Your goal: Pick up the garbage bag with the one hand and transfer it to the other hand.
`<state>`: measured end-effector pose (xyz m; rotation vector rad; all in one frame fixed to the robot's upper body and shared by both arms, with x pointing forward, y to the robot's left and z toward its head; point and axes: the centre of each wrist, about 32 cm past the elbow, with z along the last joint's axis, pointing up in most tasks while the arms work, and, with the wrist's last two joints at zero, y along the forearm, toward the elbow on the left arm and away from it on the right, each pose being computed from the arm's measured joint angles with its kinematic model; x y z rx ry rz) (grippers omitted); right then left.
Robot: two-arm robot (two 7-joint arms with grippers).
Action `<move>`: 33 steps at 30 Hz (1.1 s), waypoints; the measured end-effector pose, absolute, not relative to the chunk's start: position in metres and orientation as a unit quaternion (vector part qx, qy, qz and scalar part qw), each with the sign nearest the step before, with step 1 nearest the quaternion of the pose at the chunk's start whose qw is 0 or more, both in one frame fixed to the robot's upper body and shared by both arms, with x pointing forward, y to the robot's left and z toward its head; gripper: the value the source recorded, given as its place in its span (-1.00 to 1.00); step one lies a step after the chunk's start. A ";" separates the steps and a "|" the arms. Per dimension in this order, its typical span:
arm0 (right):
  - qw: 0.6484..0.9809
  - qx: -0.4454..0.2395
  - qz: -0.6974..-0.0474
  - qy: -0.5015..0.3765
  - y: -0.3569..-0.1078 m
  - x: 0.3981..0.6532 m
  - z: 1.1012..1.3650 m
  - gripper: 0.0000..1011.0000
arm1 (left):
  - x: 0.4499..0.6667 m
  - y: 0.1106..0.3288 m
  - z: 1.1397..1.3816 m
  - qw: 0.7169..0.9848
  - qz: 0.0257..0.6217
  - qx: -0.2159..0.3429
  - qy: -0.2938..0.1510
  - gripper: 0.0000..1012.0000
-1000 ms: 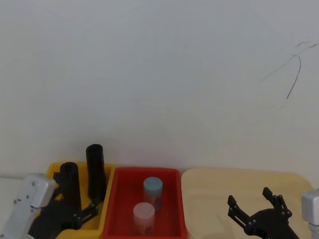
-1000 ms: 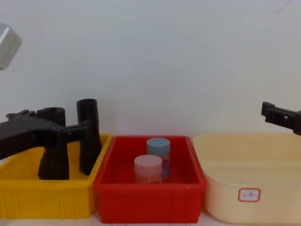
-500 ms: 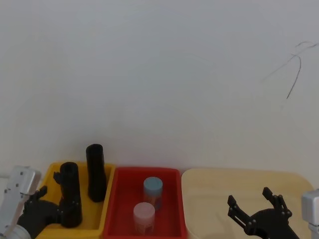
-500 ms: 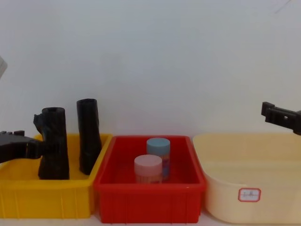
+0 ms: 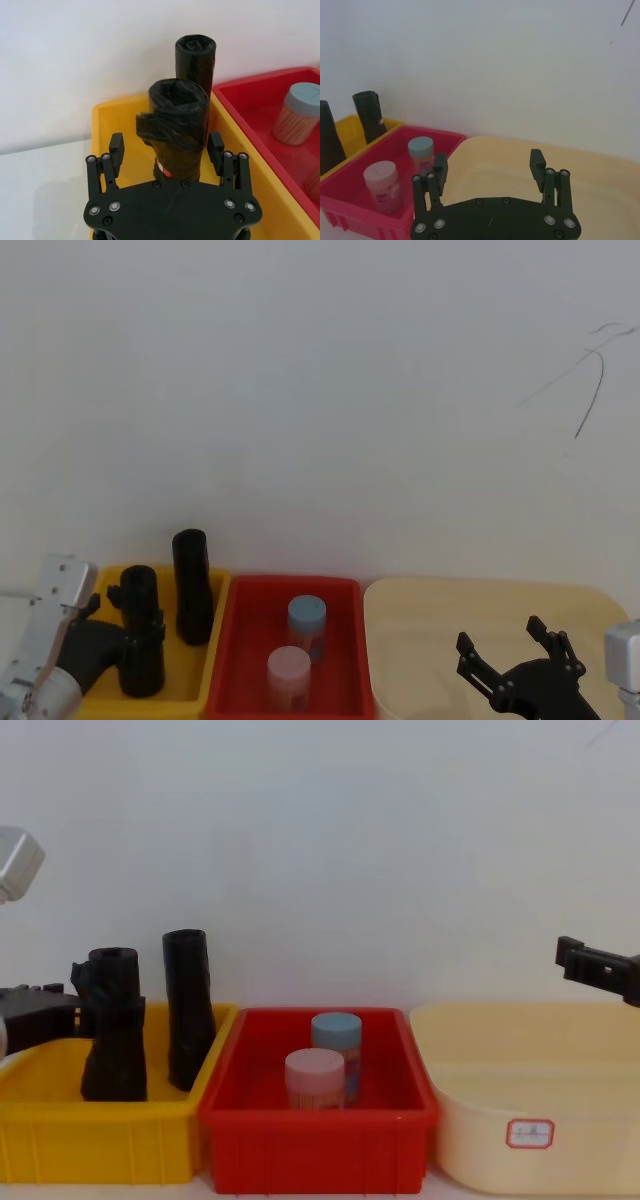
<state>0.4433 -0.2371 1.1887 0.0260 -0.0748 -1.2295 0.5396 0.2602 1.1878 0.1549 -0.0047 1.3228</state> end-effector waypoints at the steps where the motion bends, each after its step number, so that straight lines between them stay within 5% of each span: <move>1: 0.816 0.012 -0.577 -0.035 -0.237 0.443 1.189 0.98 | 0.541 0.260 1.188 0.786 0.614 0.071 -0.003 0.98; 33: 0.816 0.012 -0.577 -0.035 -0.237 0.443 1.189 0.98 | 0.558 0.255 1.193 0.794 0.603 0.074 -0.001 0.98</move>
